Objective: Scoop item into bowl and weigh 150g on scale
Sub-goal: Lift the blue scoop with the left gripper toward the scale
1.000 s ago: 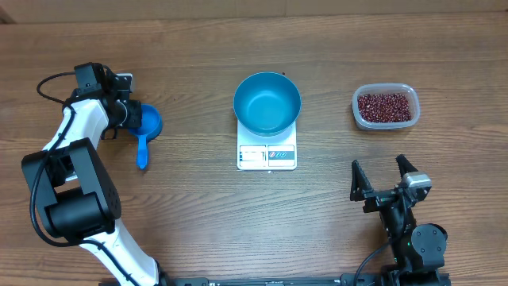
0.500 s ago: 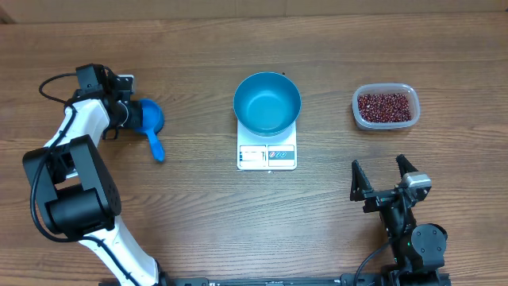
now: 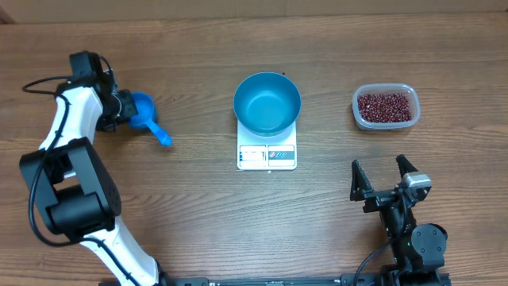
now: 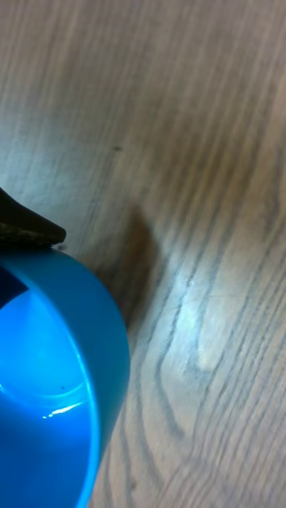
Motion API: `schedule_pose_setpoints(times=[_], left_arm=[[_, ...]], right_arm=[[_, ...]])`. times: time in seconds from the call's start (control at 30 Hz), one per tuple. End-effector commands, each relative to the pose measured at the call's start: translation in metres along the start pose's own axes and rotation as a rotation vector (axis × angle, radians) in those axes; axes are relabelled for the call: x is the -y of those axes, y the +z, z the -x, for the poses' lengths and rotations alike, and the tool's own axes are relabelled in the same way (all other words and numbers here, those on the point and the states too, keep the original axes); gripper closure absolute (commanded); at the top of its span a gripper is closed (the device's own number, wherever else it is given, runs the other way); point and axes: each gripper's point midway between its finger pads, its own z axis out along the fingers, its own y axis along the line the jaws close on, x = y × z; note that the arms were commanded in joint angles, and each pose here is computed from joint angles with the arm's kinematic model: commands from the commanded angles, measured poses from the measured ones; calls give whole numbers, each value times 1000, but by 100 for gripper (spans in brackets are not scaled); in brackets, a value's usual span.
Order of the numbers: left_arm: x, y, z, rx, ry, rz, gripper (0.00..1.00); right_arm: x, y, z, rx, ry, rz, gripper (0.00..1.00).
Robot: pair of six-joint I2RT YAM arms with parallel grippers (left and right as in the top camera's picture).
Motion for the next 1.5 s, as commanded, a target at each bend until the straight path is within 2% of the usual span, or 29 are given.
schedule_pose_setpoints(times=[0.0,0.03,0.17,0.33,0.4,0.77,1.0,1.13,1.3,1.47], left_arm=[[44,-76,25,91,-157,-219,96],[58,-100,22,93,-168,-305,96],[74,-170,6,102,-325,-419,96],[76,-215,-20,117,-319,-433,96],[77,-228,-29,115,-361,-438,96],[75,-228,-45,50,-420,-420,96],[75,-228,-49,35,-423,-414,96],[75,-228,-49,37,-424,-415,96],[75,-228,-48,41,-422,-416,96],[75,-228,-45,52,-419,-420,96]], right_arm=[[0,0,-3,1,4,-1,0],[0,0,-3,1,4,-1,0],[0,0,-3,1,4,-1,0],[0,0,-3,1,4,-1,0],[0,0,-2,1,4,-1,0],[0,0,-2,1,4,0,0],[-15,0,-2,-2,4,86,0],[-22,-2,0,-4,80,128,0],[-36,-9,19,-15,123,193,0],[-53,-17,49,-110,151,253,0]])
